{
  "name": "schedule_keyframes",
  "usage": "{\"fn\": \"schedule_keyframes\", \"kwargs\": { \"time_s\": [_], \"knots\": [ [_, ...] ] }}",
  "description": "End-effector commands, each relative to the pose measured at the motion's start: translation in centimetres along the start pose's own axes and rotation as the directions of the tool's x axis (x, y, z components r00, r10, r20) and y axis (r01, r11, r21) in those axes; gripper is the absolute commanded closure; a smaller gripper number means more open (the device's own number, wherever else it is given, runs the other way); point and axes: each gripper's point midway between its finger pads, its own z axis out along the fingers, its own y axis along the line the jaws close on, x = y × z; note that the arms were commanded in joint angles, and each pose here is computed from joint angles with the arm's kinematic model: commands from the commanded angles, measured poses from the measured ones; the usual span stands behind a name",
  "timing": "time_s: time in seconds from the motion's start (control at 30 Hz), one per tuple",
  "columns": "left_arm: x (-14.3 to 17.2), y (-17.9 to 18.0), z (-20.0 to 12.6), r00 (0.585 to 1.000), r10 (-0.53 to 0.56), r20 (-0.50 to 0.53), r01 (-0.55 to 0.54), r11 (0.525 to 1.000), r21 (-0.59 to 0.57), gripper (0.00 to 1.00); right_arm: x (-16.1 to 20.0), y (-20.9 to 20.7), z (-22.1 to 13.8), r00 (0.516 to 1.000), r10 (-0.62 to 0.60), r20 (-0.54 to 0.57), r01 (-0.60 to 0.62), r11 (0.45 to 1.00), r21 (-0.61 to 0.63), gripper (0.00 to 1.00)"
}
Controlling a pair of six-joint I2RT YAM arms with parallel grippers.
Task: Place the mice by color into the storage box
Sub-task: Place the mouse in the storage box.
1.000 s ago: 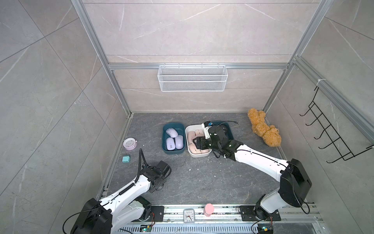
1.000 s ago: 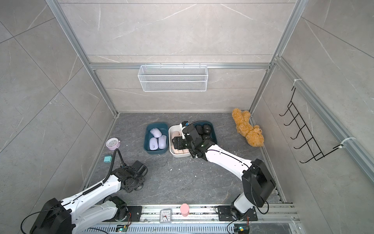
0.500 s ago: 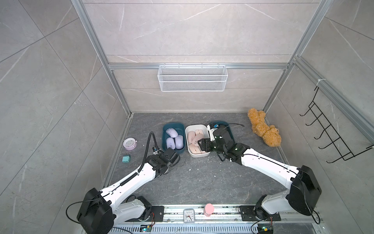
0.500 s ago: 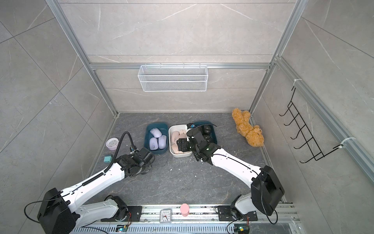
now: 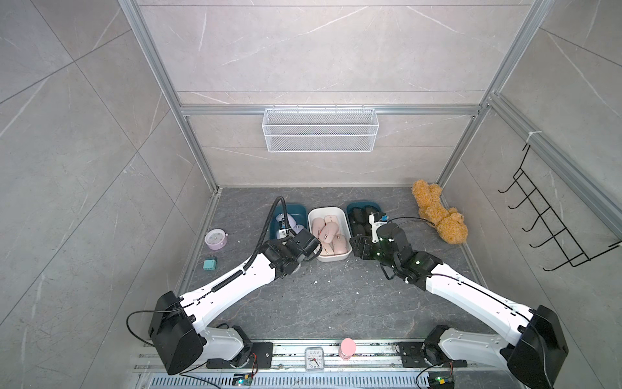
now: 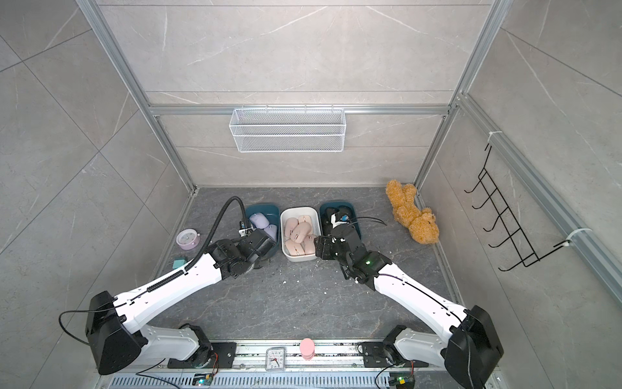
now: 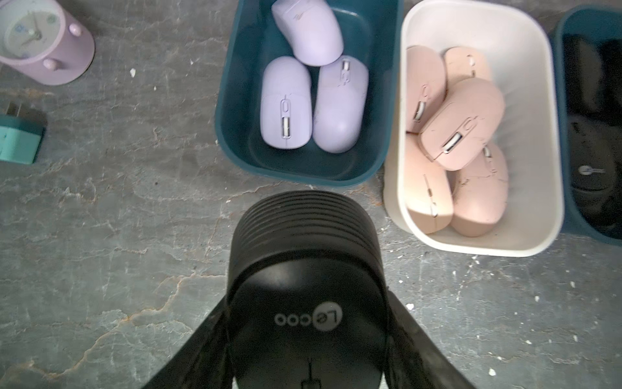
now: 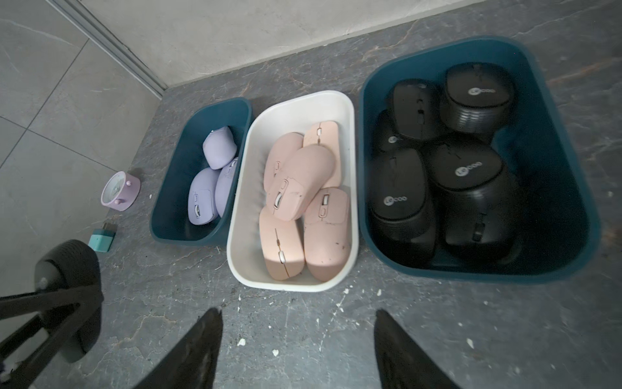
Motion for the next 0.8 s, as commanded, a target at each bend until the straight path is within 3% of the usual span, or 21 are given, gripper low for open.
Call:
{"fn": "schedule_keyframes", "kwargs": {
  "time_s": [0.0, 0.53, 0.77],
  "knots": [
    [-2.1, -1.5, -1.1, 0.996, 0.064, 0.060, -0.065, 0.998, 0.012, 0.54, 0.4, -1.9, -1.1, 0.999, 0.039, 0.009, -0.040, 0.998, 0.052, 0.27],
    [-6.8, -10.1, -3.1, 0.969, 0.184, 0.166, -0.214, 0.959, 0.184, 0.54, 0.9, -6.7, -3.7, 0.992, 0.121, 0.042, -0.126, 0.983, 0.134, 0.27],
    [-8.5, -13.5, -3.2, 0.950, 0.227, 0.213, -0.275, 0.932, 0.234, 0.54, 2.7, -8.7, -4.0, 0.983, 0.182, 0.032, -0.185, 0.969, 0.161, 0.27]
  ]
}}
